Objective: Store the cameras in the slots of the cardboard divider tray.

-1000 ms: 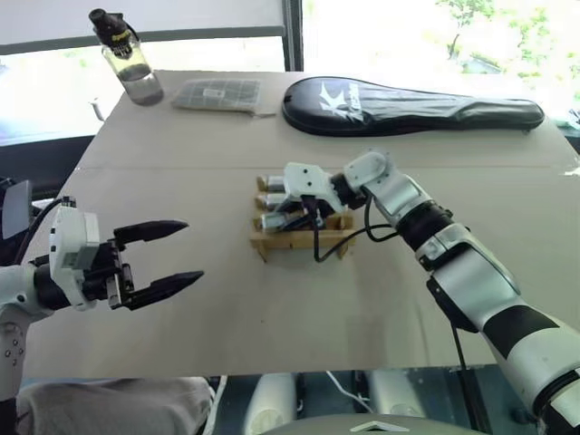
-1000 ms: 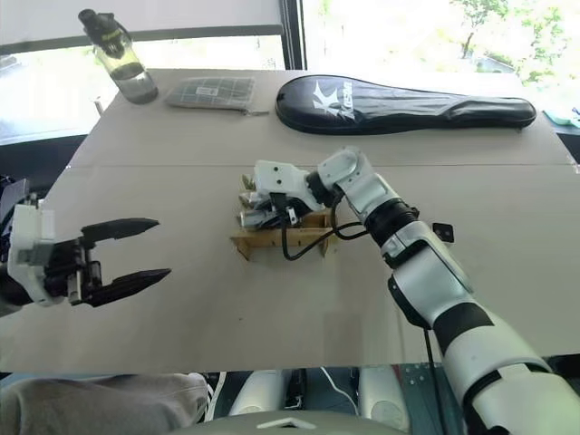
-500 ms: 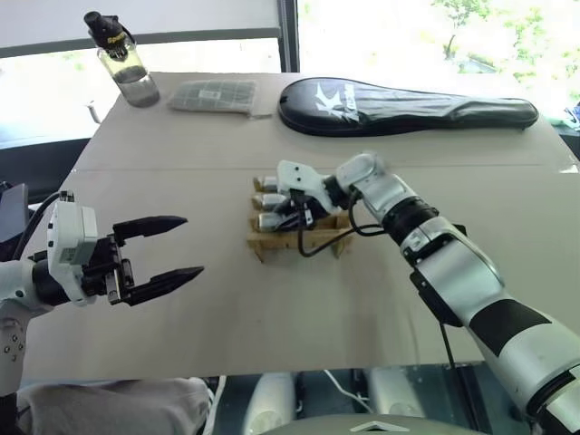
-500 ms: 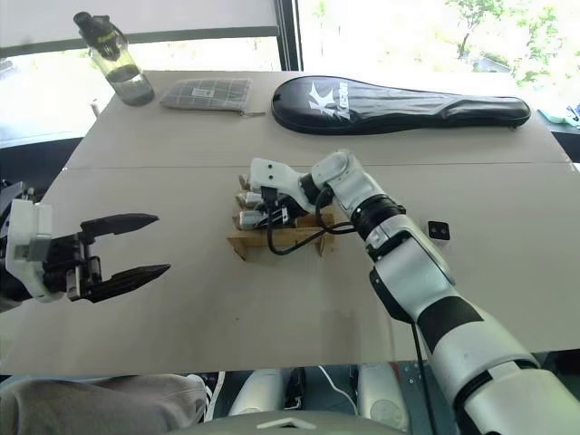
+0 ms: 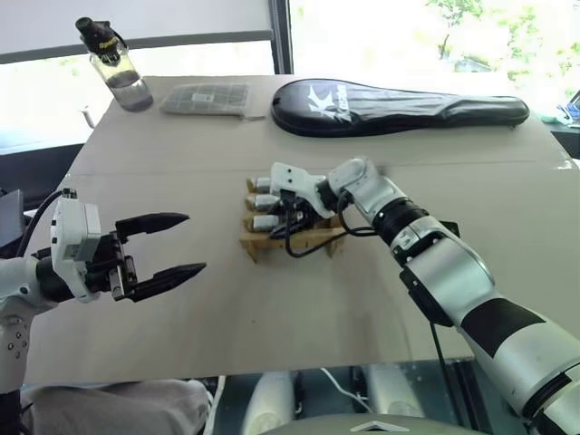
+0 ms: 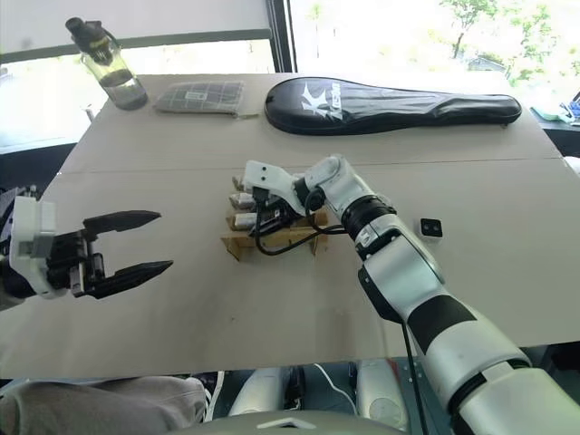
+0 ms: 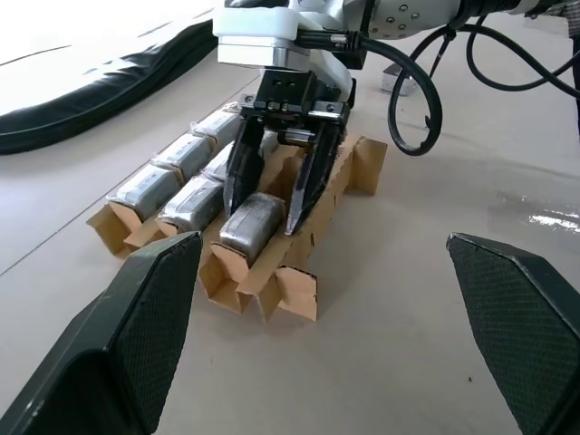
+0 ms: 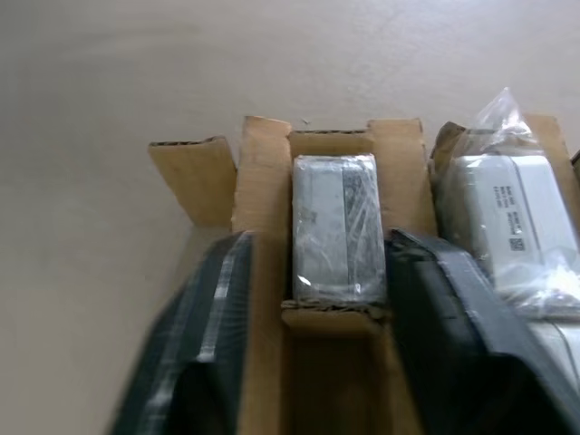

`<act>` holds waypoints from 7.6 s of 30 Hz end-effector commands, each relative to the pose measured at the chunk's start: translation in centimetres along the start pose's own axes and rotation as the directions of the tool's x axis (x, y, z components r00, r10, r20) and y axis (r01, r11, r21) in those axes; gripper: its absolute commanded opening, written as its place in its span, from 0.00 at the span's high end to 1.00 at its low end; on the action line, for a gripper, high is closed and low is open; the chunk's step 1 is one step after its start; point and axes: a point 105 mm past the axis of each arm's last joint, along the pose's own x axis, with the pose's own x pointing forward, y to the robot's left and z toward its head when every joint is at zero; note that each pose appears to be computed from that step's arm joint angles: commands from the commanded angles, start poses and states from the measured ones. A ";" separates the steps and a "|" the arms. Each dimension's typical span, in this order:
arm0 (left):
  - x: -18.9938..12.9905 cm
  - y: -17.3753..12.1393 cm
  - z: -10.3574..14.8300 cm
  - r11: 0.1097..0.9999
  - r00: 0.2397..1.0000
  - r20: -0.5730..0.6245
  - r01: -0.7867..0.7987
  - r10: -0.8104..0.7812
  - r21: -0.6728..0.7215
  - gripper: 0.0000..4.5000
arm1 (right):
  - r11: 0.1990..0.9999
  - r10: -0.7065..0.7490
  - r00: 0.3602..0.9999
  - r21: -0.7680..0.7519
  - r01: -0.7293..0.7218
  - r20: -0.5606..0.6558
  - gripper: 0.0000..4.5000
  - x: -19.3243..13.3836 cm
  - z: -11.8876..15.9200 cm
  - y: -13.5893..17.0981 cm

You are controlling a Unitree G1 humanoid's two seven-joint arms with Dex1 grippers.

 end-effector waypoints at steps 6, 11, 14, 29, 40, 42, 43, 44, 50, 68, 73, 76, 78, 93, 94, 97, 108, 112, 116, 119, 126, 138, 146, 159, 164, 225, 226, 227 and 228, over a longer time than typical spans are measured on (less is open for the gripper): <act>0.3 0.8 0.7 0.999 1.000 0.009 0.015 -0.015 0.032 0.00 | 0.998 -0.047 0.993 -0.028 0.050 0.108 0.13 -2.8 3.4 -1.4; 0.6 0.8 0.7 0.999 0.999 0.013 0.031 -0.032 0.028 0.00 | 1.000 -0.001 0.980 -0.017 0.004 0.198 0.13 -5.5 4.8 -0.6; 0.8 0.9 0.5 0.999 0.999 0.017 0.044 -0.045 0.021 0.00 | 0.999 0.042 0.972 0.003 -0.044 0.229 0.13 -7.7 4.4 1.3; 2.3 0.7 0.7 0.991 0.990 0.042 0.132 -0.134 0.036 0.00 | 0.719 -0.686 0.720 0.250 0.649 0.104 0.13 -22.7 -6.6 6.4; 3.8 0.8 0.8 0.974 0.973 0.054 0.224 -0.226 0.034 0.00 | 0.017 -0.979 0.079 0.309 0.951 -0.190 0.13 -27.8 -14.4 10.3; 3.9 0.8 0.9 0.972 0.970 0.055 0.233 -0.235 0.037 0.00 | -0.029 -0.971 0.057 0.355 0.934 -0.230 0.07 -27.0 -15.2 10.9; 4.0 0.8 0.9 0.971 0.969 0.054 0.238 -0.239 0.037 0.00 | -0.045 -0.965 0.059 0.383 0.923 -0.255 0.01 -26.2 -15.9 11.3; 4.0 0.9 0.9 0.970 0.969 0.053 0.241 -0.243 0.037 0.00 | -0.073 -0.961 0.042 0.398 0.914 -0.273 0.01 -25.7 -16.4 11.6; 4.0 1.1 0.7 0.968 0.967 0.051 0.247 -0.249 0.038 0.00 | -0.103 -0.957 0.035 0.454 0.885 -0.286 0.01 -23.2 -17.1 11.6; 3.7 1.2 0.5 0.973 0.972 0.051 0.228 -0.230 0.042 0.00 | -0.147 -0.953 0.025 0.532 0.834 -0.302 0.38 -21.4 -18.3 10.2; 3.8 1.4 0.5 0.973 0.972 0.050 0.228 -0.230 0.044 0.00 | -0.147 -0.958 0.005 0.502 0.852 -0.288 0.57 -21.9 -18.1 10.1; 4.1 1.5 0.6 0.973 0.971 0.057 0.228 -0.230 0.045 0.00 | -0.143 -0.962 -0.010 0.473 0.869 -0.271 0.57 -22.3 -17.8 10.1; 5.0 2.5 0.9 0.986 0.982 0.086 0.166 -0.168 0.032 0.00 | -0.113 -0.976 -0.023 0.411 0.905 -0.216 0.57 -23.0 -16.7 10.3; 13.6 3.5 3.7 0.972 0.961 0.188 0.222 -0.205 -0.076 0.00 | 0.377 -0.773 0.563 -0.501 0.779 0.293 0.57 -15.0 -5.4 10.2; 14.3 3.4 3.8 0.964 0.957 0.176 0.248 -0.229 -0.093 0.00 | 0.404 -0.726 0.623 -0.554 0.728 0.291 0.57 -13.8 -5.3 10.3; 15.6 3.2 3.9 0.946 0.950 0.146 0.294 -0.275 -0.136 0.00 | 0.405 -0.641 0.708 -0.653 0.640 0.296 0.57 -11.8 -4.9 10.4; 16.5 1.4 3.0 0.881 0.898 0.057 0.439 -0.436 -0.174 0.00 | 0.324 -0.559 0.751 -0.740 0.589 0.353 0.57 -9.8 -3.0 9.6; 16.3 1.0 2.7 0.864 0.878 0.027 0.476 -0.478 -0.164 0.00 | 0.304 -0.552 0.754 -0.755 0.580 0.356 0.57 -9.7 -2.6 9.2; 16.4 1.0 2.7 0.853 0.866 0.014 0.494 -0.499 -0.166 0.00 | 0.292 -0.524 0.761 -0.759 0.582 0.382 0.57 -9.2 -1.9 9.3; 16.5 0.9 2.8 0.848 0.861 0.015 0.503 -0.508 -0.165 0.00 | 0.288 -0.483 0.783 -0.774 0.564 0.391 0.57 -8.4 -1.4 9.6; 16.5 1.0 3.0 0.841 0.855 0.016 0.512 -0.518 -0.174 0.00 | 0.286 -0.434 0.811 -0.793 0.537 0.393 0.57 -7.0 -0.8 9.8; 15.6 0.7 2.2 0.814 0.829 -0.042 0.537 -0.558 -0.222 0.00 | 0.240 -0.467 0.783 -0.792 0.561 0.412 0.57 -7.0 -0.4 8.5; 15.7 0.7 2.3 0.803 0.818 -0.042 0.550 -0.573 -0.230 0.13 | 0.239 -0.467 0.776 -0.784 0.573 0.424 0.57 -7.0 -0.2 8.6; 15.9 0.5 1.9 0.793 0.802 -0.079 0.562 -0.592 -0.235 0.84 | 0.218 -0.487 0.763 -0.787 0.577 0.425 0.57 -7.5 -0.1 8.1; 15.9 0.6 1.7 0.794 0.807 -0.085 0.548 -0.585 -0.264 0.84 | 0.215 -0.508 0.755 -0.787 0.578 0.415 0.57 -7.7 -0.2 7.9; 19.0 4.7 -0.4 0.871 0.879 0.044 0.462 -0.475 0.164 0.84 | 0.771 -0.600 0.741 0.467 0.433 0.302 0.02 -20.7 -5.3 19.4; 19.1 4.6 -0.5 0.867 0.877 0.036 0.468 -0.480 0.169 0.84 | 0.770 -0.601 0.740 0.468 0.433 0.303 0.02 -20.7 -5.2 19.5; 19.2 4.6 -0.6 0.867 0.877 0.033 0.468 -0.480 0.170 0.84 | 0.769 -0.602 0.738 0.469 0.434 0.304 0.02 -20.7 -5.2 19.6; 19.3 4.7 -0.6 0.868 0.878 0.031 0.466 -0.478 0.169 0.84 | 0.768 -0.604 0.737 0.470 0.436 0.304 0.02 -20.7 -5.2 19.6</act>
